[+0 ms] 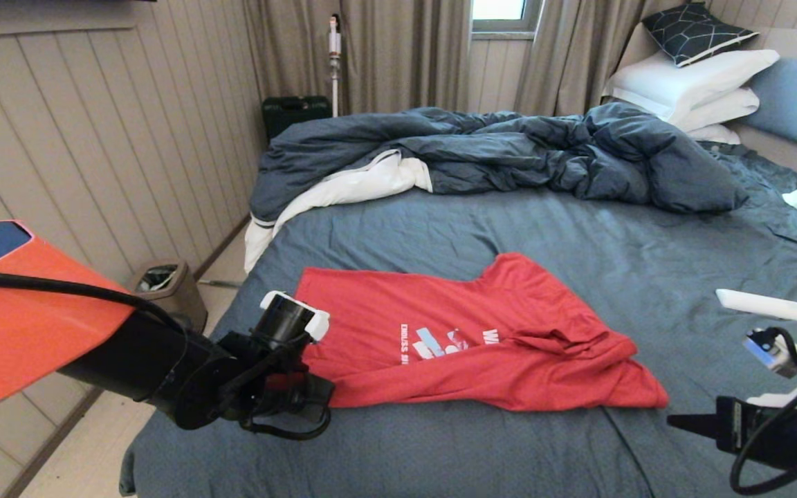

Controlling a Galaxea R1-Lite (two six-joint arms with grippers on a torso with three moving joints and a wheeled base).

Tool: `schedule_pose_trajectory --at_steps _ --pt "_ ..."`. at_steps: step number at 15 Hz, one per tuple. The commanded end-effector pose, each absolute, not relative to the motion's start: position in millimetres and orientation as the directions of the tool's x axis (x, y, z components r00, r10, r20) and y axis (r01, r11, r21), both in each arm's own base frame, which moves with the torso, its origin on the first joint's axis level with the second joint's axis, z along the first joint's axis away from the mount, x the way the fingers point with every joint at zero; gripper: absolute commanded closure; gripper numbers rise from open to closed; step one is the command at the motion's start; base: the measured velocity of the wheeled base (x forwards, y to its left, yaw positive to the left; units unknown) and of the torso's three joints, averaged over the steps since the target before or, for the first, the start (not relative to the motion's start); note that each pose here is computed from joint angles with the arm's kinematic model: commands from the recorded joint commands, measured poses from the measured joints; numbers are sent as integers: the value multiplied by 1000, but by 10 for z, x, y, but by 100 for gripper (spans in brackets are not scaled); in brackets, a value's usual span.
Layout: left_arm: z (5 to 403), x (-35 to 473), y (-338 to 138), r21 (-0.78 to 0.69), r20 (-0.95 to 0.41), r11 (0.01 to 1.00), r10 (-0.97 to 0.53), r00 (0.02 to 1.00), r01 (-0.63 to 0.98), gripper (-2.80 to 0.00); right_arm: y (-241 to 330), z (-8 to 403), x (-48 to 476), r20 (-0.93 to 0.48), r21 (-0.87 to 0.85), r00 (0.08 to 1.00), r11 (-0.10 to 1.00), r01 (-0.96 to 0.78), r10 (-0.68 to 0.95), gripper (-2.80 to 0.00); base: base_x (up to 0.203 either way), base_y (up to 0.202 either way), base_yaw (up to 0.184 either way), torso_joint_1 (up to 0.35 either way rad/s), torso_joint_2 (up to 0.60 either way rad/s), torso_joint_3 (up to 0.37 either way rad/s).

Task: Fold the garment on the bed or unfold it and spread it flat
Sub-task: Fold the red T-shirt

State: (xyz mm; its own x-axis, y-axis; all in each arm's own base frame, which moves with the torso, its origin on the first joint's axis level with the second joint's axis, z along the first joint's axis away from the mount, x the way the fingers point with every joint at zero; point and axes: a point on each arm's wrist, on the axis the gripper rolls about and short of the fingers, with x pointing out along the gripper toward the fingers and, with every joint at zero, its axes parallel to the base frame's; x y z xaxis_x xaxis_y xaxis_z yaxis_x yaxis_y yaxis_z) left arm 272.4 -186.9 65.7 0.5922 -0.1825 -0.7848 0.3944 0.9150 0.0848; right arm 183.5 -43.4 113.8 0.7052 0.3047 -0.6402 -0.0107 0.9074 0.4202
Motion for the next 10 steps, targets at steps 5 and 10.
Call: schedule_pose_trajectory --at_steps 5,10 --pt "915 2560 -1691 80 -749 922 -195 633 379 0 -436 1115 1851 -646 426 698 905 -9 310 0 0 0 0 0 0 0" --pt "1049 2774 -1805 61 -697 928 -223 682 367 0 -445 1091 1883 -654 429 689 903 -1 312 0 0 0 0 0 0 0"
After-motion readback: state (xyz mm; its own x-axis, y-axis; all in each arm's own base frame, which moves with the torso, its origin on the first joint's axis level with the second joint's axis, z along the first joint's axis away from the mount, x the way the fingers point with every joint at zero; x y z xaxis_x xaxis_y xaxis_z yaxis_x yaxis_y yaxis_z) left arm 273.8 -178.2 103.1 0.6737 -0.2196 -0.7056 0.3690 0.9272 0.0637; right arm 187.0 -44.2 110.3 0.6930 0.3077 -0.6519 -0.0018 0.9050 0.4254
